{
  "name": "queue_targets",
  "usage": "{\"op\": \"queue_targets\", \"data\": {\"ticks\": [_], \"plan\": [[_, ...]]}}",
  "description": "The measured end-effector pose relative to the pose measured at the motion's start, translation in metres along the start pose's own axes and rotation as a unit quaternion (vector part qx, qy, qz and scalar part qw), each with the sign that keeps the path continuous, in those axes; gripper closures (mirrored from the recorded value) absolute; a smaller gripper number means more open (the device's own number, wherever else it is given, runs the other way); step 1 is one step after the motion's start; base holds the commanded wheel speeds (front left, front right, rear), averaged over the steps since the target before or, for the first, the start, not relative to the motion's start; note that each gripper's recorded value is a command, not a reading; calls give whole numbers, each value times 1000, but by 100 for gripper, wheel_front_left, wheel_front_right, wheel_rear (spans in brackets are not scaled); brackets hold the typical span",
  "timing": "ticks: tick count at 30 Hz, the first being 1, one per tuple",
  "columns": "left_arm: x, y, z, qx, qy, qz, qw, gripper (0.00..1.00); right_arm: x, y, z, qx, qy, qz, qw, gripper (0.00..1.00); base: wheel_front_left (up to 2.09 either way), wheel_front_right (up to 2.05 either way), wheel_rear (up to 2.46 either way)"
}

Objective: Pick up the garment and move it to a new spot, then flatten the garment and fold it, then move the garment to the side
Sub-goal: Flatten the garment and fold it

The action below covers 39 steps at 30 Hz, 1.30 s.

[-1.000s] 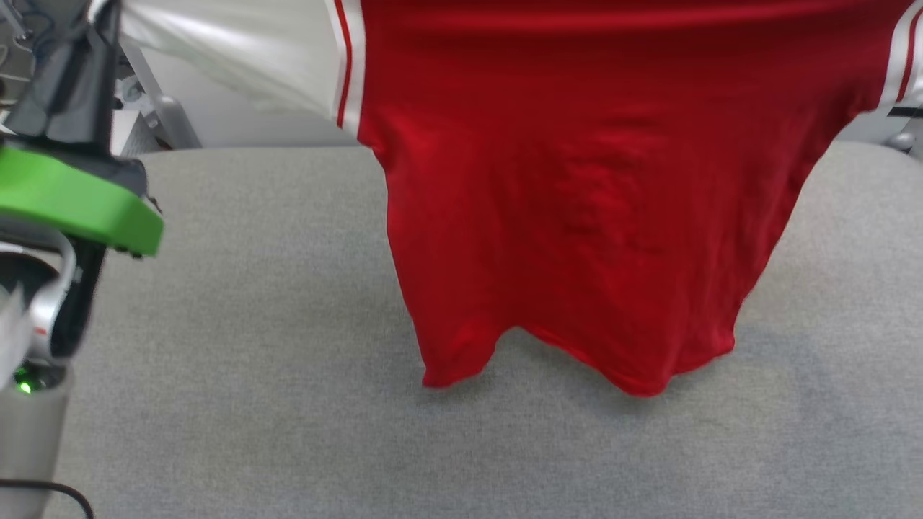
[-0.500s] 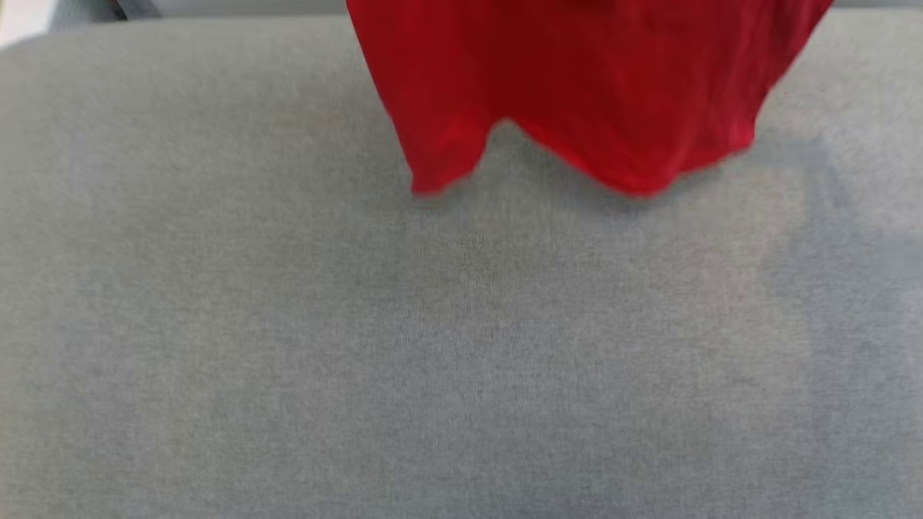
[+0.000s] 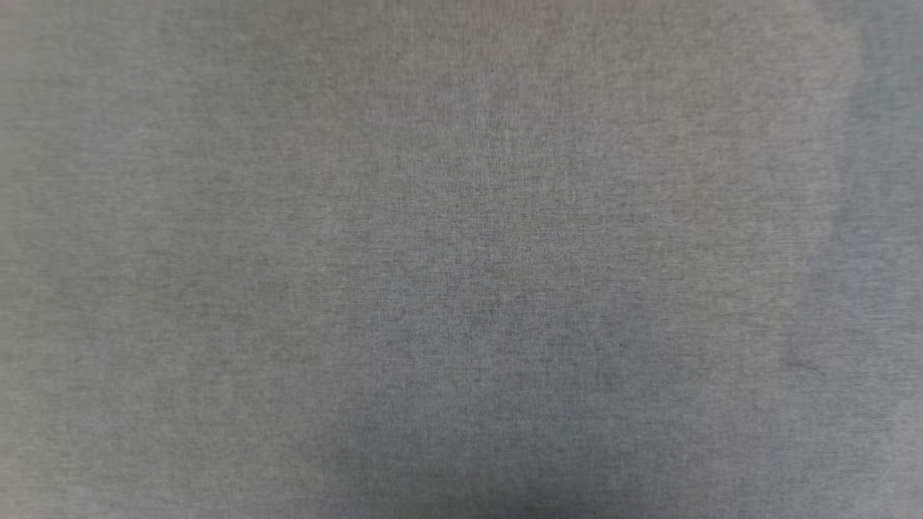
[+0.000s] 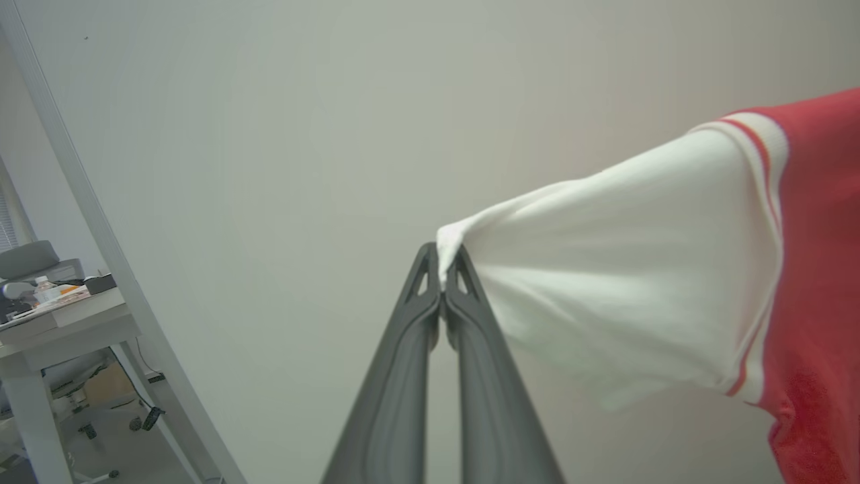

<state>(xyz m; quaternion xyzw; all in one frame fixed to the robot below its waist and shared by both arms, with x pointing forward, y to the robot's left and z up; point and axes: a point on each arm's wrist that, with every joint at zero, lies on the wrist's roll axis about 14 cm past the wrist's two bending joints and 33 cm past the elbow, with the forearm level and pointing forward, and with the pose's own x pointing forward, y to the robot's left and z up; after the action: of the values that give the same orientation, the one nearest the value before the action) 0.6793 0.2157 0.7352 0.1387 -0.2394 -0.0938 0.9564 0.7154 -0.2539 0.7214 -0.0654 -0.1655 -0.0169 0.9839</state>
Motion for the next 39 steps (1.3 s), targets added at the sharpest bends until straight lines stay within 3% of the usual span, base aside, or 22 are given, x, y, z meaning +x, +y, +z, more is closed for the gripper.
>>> {"op": "queue_targets", "data": {"ticks": [7, 17, 28, 39], "plan": [[15, -10, -58, -22, 6, 8, 1000, 100, 15, 15, -50, -2, -5, -2, 1000, 100, 0, 0, 0], [-20, -44, -130, -67, 83, -17, 994, 100, -4, 43, -133, 16, 57, 21, 998, 100, 0, 0, 0], [-123, -98, -175, -154, 192, -36, 969, 100, -91, 45, -199, 37, 162, 40, 985, 100, 0, 0, 0], [-264, -148, -178, -227, 317, -48, 919, 100, -224, 33, -221, 60, 262, 58, 961, 100, 0, 0, 0]]}}
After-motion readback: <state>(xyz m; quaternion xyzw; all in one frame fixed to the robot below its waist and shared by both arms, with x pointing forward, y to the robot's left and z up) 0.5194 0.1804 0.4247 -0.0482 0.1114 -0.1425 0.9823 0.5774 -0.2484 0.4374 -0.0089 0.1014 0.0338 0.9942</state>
